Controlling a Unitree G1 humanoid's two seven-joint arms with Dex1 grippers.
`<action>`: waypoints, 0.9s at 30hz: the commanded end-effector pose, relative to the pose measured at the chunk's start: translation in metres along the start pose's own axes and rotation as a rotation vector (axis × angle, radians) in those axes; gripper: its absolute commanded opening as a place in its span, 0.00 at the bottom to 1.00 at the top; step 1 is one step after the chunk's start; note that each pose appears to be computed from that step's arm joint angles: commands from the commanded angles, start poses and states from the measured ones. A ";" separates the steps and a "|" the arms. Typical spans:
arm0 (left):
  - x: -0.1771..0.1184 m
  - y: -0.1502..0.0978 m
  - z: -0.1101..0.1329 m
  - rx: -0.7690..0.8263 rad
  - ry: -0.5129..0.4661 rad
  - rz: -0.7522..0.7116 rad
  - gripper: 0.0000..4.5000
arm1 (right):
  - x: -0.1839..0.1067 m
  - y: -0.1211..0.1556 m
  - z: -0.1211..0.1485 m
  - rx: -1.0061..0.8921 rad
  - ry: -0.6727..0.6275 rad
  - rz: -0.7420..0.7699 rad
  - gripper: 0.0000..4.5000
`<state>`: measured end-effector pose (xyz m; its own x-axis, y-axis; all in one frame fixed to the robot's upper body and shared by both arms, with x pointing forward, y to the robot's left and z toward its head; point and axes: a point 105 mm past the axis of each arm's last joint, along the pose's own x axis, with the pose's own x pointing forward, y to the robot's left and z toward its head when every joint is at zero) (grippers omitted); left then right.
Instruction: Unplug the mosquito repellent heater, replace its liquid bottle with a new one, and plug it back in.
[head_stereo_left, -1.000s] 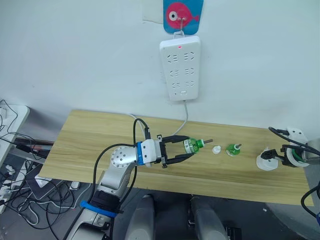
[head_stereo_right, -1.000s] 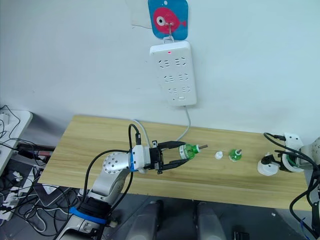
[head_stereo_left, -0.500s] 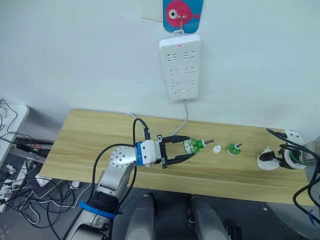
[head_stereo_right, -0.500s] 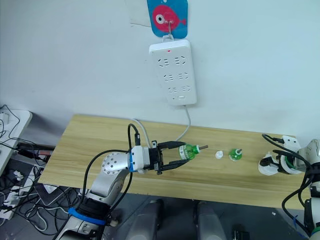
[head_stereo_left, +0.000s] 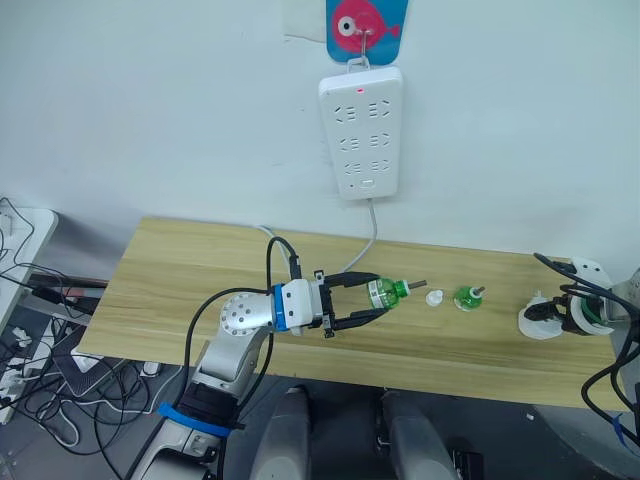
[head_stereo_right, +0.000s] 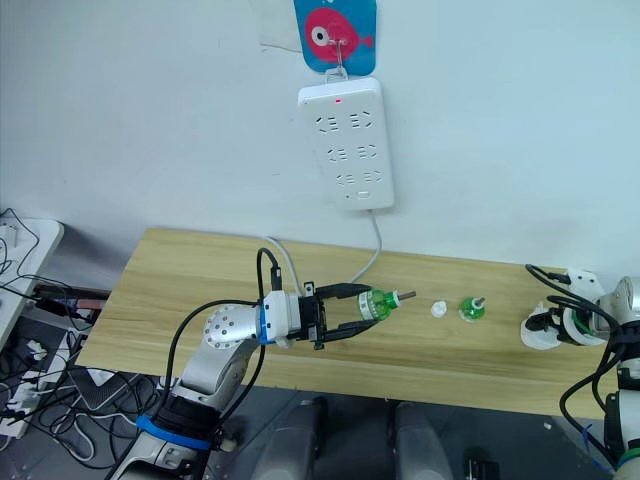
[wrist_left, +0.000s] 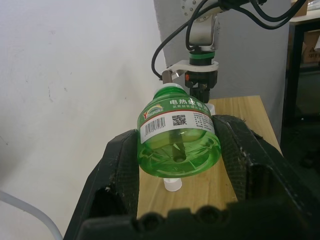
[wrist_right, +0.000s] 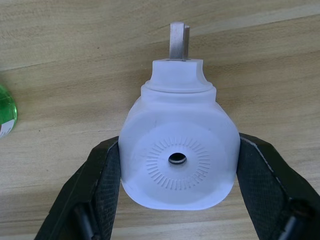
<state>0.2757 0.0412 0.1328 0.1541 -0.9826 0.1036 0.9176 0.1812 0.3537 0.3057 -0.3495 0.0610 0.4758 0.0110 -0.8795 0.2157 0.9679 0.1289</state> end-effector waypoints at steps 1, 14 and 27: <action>0.003 -0.005 0.010 0.032 -0.030 -0.027 0.48 | -0.013 -0.004 0.005 0.013 -0.036 0.019 0.65; -0.014 -0.012 0.023 0.110 -0.120 -0.220 0.48 | -0.145 0.089 -0.067 -0.127 -0.002 1.005 0.65; -0.012 -0.005 0.020 0.151 -0.101 -0.287 0.48 | -0.148 0.173 -0.060 -0.106 -0.250 1.199 0.65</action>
<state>0.2639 0.0546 0.1438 -0.1306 -0.9894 0.0631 0.8701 -0.0839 0.4856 0.2224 -0.1772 0.1747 0.4814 0.8613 -0.1626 -0.4905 0.4185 0.7644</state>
